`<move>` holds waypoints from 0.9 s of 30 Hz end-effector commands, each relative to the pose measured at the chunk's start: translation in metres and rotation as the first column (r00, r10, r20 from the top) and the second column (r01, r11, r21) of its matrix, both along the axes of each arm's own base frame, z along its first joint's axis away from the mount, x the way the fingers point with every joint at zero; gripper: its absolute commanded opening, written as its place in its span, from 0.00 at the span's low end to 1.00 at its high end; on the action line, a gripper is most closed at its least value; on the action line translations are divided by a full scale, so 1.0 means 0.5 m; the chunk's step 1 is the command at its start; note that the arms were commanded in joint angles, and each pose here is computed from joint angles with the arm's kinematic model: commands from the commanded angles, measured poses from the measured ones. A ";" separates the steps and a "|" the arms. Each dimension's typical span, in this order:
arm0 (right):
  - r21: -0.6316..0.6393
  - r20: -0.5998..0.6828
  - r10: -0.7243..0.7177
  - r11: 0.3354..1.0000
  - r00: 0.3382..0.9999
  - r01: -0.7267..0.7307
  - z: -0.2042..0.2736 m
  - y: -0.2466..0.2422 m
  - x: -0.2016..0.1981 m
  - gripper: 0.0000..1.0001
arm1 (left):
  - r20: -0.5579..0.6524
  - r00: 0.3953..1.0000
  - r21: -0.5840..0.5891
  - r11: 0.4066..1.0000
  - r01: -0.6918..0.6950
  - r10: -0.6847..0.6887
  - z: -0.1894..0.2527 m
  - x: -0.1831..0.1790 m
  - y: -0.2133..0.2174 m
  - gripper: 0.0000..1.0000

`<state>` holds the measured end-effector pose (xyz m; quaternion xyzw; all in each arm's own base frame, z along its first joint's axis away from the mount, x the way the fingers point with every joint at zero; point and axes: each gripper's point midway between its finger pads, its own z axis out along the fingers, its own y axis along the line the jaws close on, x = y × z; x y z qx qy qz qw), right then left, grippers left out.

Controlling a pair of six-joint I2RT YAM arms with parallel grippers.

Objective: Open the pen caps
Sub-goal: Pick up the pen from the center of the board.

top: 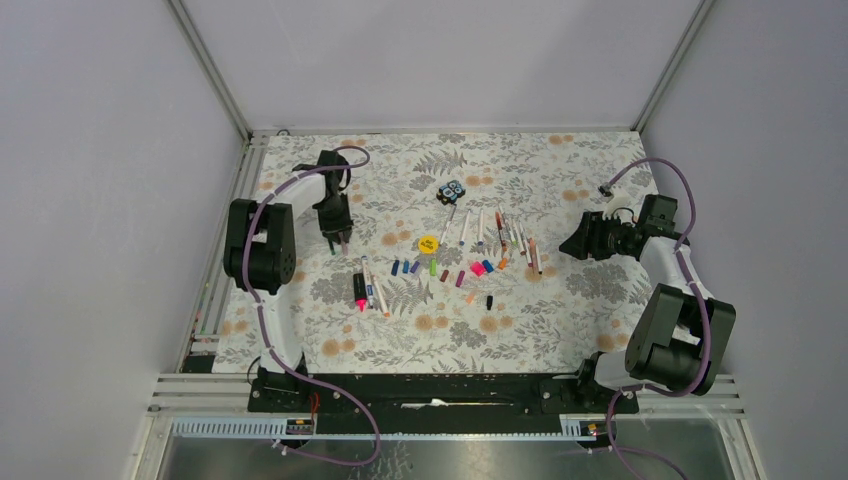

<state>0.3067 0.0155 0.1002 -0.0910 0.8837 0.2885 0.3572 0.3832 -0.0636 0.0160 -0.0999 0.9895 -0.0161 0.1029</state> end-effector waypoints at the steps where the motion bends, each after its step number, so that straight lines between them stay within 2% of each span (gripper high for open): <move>1: 0.002 0.072 0.019 1.000 0.997 -0.019 0.041 0.000 0.011 0.58 | -0.037 0.999 0.037 0.999 0.020 -0.019 -0.024 -0.006 -0.003 0.27; 6: 0.004 0.076 0.017 1.000 0.997 -0.018 0.043 -0.001 0.010 0.58 | -0.040 0.999 0.039 0.999 0.028 -0.026 -0.030 -0.005 -0.007 0.23; 9: 0.005 0.082 0.019 1.000 0.996 -0.019 0.046 -0.001 0.010 0.58 | -0.017 0.999 0.027 0.999 0.036 -0.035 -0.021 0.002 -0.011 0.11; 12: 0.007 0.094 0.022 1.000 0.995 -0.023 0.052 0.000 0.008 0.58 | 0.039 0.999 0.016 0.999 0.036 -0.037 0.005 0.020 -0.016 0.02; 17: 0.026 0.140 0.055 0.998 0.989 -0.059 0.072 0.015 -0.001 0.59 | 0.192 0.981 -0.033 0.999 0.044 -0.036 0.082 0.059 -0.033 0.00; 23: 0.057 0.236 0.131 0.987 0.963 -0.149 0.107 0.047 -0.023 0.65 | 0.424 0.904 -0.200 0.969 0.143 -0.045 0.213 0.075 -0.094 0.00; 25: 0.065 0.277 0.155 0.982 0.948 -0.179 0.122 0.060 -0.033 0.71 | 0.499 0.865 -0.262 0.944 0.202 -0.047 0.260 0.068 -0.120 0.00; 27: 0.081 0.319 0.185 0.972 0.930 -0.221 0.139 0.075 -0.047 0.80 | 0.569 0.821 -0.333 0.902 0.276 -0.041 0.303 0.051 -0.152 0.00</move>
